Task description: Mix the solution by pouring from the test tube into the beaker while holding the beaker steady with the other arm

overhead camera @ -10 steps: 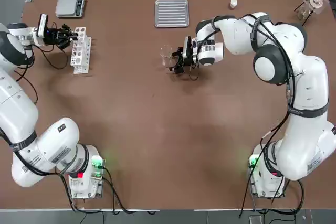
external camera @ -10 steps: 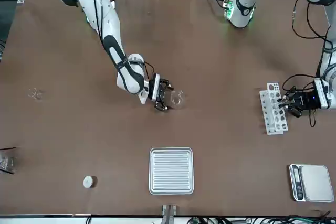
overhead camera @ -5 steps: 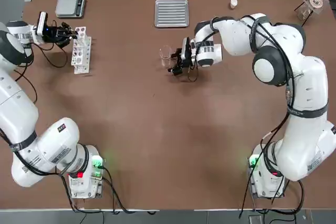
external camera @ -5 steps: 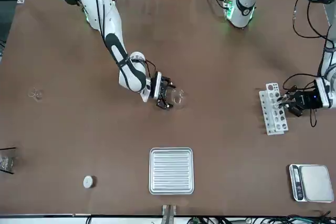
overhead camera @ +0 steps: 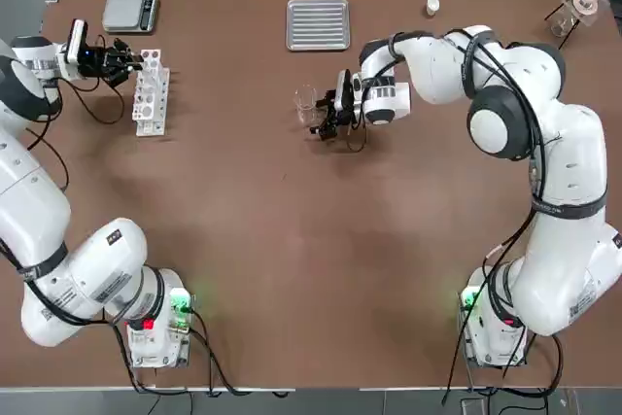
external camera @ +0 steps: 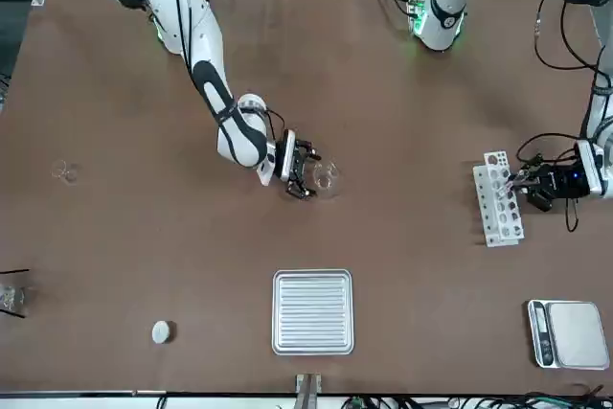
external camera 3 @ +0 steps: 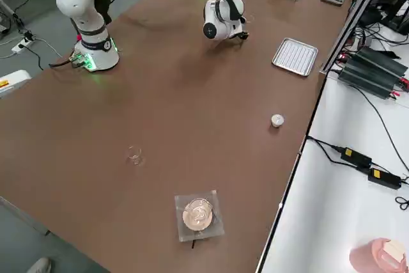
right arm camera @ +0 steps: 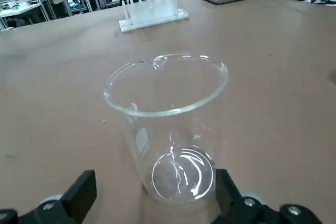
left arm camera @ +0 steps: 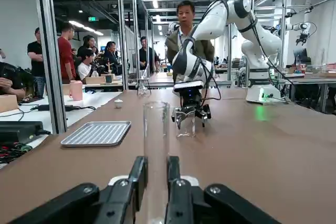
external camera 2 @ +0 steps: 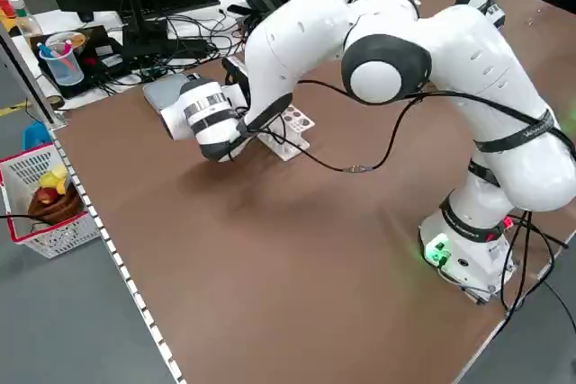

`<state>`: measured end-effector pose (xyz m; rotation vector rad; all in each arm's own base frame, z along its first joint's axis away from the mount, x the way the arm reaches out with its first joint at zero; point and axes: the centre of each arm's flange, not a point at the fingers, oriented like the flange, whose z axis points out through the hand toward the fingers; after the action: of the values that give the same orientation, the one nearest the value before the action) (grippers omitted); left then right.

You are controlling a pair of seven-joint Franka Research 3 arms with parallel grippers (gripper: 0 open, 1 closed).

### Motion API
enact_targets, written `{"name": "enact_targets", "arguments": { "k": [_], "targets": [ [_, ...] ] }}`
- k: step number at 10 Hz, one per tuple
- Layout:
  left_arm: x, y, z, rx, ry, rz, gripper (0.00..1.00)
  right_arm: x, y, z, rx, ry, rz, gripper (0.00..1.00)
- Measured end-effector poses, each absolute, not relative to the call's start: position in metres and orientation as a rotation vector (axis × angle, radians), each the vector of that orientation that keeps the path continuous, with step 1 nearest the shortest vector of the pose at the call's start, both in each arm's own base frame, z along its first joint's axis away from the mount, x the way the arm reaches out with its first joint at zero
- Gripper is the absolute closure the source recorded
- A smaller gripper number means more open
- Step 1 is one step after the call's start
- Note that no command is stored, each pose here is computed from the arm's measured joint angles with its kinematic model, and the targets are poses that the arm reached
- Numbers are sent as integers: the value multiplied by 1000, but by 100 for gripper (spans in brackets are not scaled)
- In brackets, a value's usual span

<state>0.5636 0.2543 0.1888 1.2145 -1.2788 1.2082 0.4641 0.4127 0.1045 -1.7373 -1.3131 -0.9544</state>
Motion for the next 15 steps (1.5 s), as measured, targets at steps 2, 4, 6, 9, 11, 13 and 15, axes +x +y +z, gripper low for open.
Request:
{"name": "enact_targets", "arguments": {
  "k": [2,4,6,9,11,13,15],
  "targets": [
    [563,255,189,1215,-1281,1206,79,465,413,106,-1735,-1314,-960,0],
    [565,256,194,1217,-1291,1209,79,468,415,108,-1733,-1311,-969,0],
    [563,261,200,1226,-1313,1195,79,467,417,109,-1729,-1312,-970,0],
    [561,264,202,1231,-1328,1179,79,461,423,108,-1726,-1310,-965,0],
    [562,264,205,1236,-1326,1174,79,460,424,108,-1727,-1310,-964,0],
    [563,264,207,1237,-1325,1171,79,460,424,108,-1727,-1311,-964,0],
    [563,263,208,1232,-1320,1167,79,460,423,107,-1719,-1331,-975,0]
  ]
}}
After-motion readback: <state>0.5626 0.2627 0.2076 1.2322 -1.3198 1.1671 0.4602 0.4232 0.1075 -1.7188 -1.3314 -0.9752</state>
